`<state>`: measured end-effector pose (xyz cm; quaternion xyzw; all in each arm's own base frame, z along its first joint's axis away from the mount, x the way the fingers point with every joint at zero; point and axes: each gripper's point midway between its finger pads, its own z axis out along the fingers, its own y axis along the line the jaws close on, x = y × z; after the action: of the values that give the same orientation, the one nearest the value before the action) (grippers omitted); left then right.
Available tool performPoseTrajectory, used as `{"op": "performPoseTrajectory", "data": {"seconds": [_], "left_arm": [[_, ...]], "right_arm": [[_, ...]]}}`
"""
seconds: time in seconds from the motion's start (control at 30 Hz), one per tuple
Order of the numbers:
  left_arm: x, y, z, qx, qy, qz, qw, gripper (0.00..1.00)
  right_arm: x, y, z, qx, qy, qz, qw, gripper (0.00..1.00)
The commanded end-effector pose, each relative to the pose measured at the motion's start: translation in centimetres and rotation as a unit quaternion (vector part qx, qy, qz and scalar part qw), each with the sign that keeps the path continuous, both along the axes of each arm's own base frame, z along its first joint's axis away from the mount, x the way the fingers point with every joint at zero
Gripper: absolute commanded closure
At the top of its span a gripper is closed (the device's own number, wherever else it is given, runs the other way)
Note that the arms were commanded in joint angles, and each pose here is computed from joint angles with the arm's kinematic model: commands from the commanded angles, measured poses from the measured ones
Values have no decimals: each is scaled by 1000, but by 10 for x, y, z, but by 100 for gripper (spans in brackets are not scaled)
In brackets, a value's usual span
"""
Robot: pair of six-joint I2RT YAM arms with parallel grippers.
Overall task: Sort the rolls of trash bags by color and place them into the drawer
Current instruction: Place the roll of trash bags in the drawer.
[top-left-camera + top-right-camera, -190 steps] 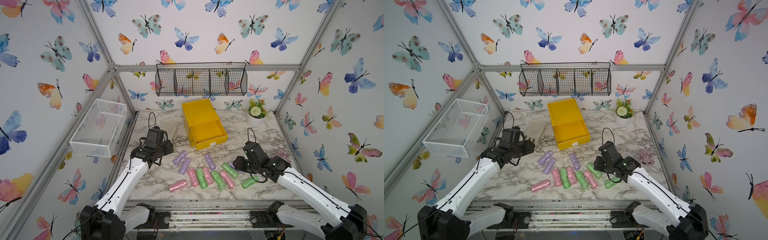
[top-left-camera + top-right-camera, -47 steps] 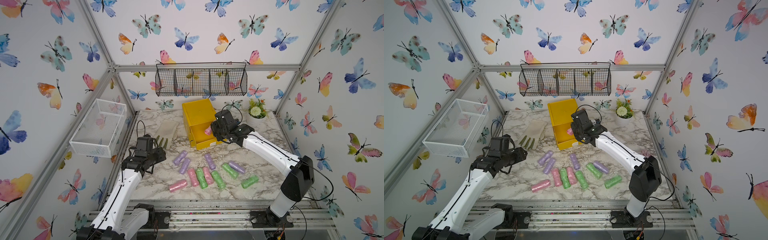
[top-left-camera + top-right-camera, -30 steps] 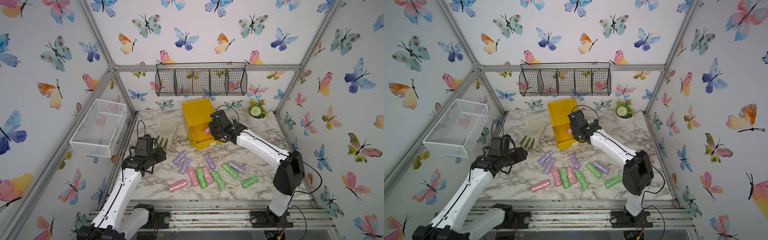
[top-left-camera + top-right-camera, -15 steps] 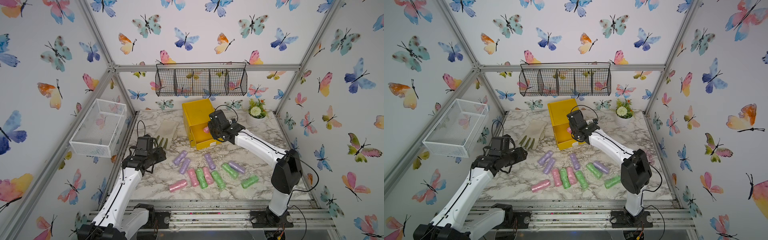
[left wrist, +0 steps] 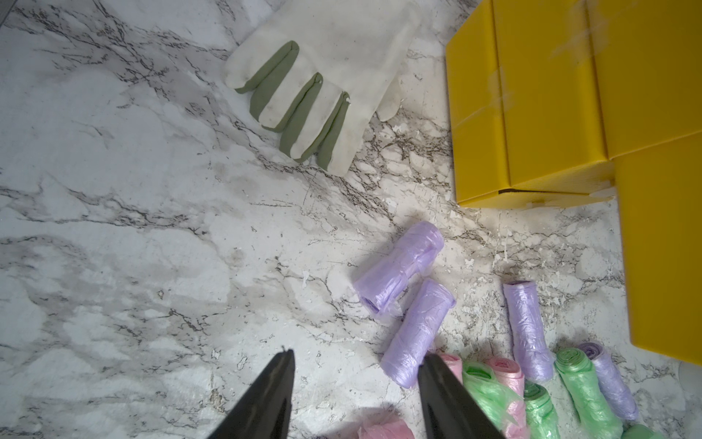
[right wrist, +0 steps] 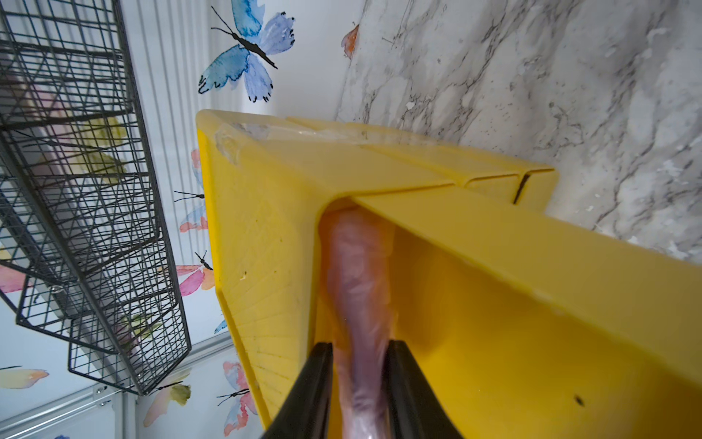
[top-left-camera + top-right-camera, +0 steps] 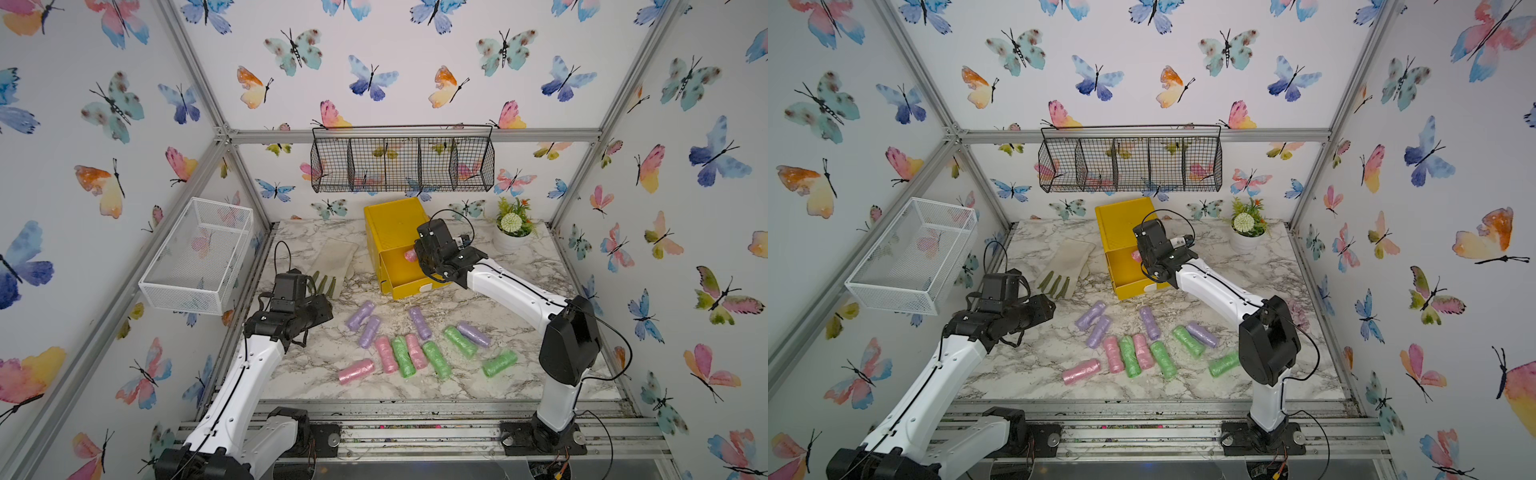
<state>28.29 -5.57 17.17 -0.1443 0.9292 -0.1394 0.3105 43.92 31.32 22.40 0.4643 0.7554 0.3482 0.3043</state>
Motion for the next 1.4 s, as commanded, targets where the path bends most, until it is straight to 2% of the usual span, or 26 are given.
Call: {"op": "performPoseTrajectory", "data": {"seconds": [0.0, 0.2, 0.5, 1.03, 1.2, 1.37], "left_arm": [[1, 3, 8, 6, -6, 0, 1000, 42], [1, 4, 11, 8, -7, 0, 1000, 42], [-2, 6, 16, 7, -10, 3, 1000, 42], [-3, 2, 18, -6, -8, 2, 1000, 42], [-5, -1, 17, -10, -4, -10, 1000, 43], [-10, -6, 10, -14, 10, -28, 999, 43]], "right_arm": [[12, 2, 3, 3, -15, -7, 1000, 67], [13, 0, 7, 7, -20, -10, 1000, 66], [7, -2, 35, 15, -43, 6, 999, 62], [-44, -51, 101, -23, -113, 37, 993, 57], [-62, -75, 122, -83, -171, 57, 980, 55], [-86, -89, 139, -139, -260, 118, 948, 49]]}}
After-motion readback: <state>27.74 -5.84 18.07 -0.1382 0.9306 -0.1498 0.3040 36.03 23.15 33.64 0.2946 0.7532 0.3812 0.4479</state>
